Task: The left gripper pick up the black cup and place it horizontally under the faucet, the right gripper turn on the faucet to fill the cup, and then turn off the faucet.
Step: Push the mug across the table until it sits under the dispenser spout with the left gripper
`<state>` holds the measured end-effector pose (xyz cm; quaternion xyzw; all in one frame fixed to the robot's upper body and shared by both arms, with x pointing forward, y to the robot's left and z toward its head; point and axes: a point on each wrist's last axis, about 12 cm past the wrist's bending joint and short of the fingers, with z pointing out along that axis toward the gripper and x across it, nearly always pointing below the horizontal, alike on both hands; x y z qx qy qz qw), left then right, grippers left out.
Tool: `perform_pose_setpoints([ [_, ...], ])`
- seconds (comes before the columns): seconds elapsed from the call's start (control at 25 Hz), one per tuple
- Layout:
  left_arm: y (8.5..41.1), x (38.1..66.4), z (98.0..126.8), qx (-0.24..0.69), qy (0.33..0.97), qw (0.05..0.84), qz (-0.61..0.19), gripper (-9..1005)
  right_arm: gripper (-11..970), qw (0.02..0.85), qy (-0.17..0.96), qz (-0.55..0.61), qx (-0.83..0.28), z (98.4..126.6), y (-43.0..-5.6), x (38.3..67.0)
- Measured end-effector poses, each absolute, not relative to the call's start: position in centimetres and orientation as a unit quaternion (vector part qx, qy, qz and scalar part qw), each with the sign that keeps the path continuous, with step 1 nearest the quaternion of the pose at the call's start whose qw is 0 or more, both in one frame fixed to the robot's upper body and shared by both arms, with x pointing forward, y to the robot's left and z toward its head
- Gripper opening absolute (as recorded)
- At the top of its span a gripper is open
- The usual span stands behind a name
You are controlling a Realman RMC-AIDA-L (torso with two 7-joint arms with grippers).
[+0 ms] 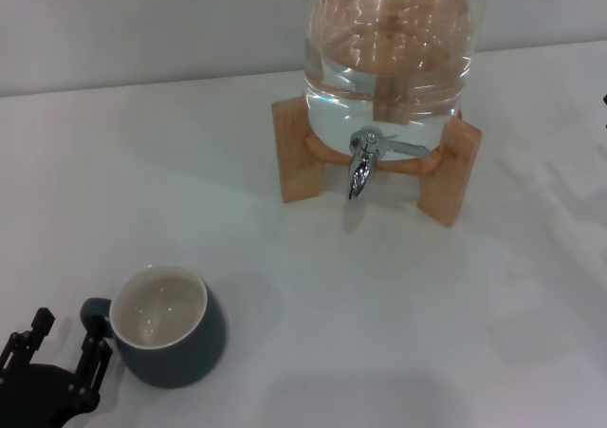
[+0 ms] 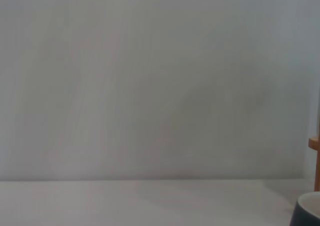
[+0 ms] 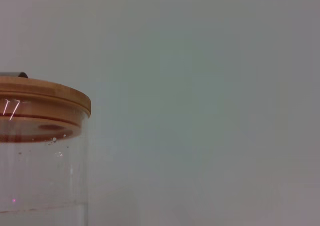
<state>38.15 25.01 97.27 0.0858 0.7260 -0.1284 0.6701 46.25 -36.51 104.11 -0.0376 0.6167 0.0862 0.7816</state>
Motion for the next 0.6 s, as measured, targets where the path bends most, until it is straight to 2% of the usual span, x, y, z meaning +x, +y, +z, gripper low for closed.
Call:
perform_pose_setpoints([
  [0.6,25.17,38.38,97.21,0.084,0.728,0.668,-0.125,598,870,0.782,0.616,0.086,-0.038,104.12,-36.50,46.26],
])
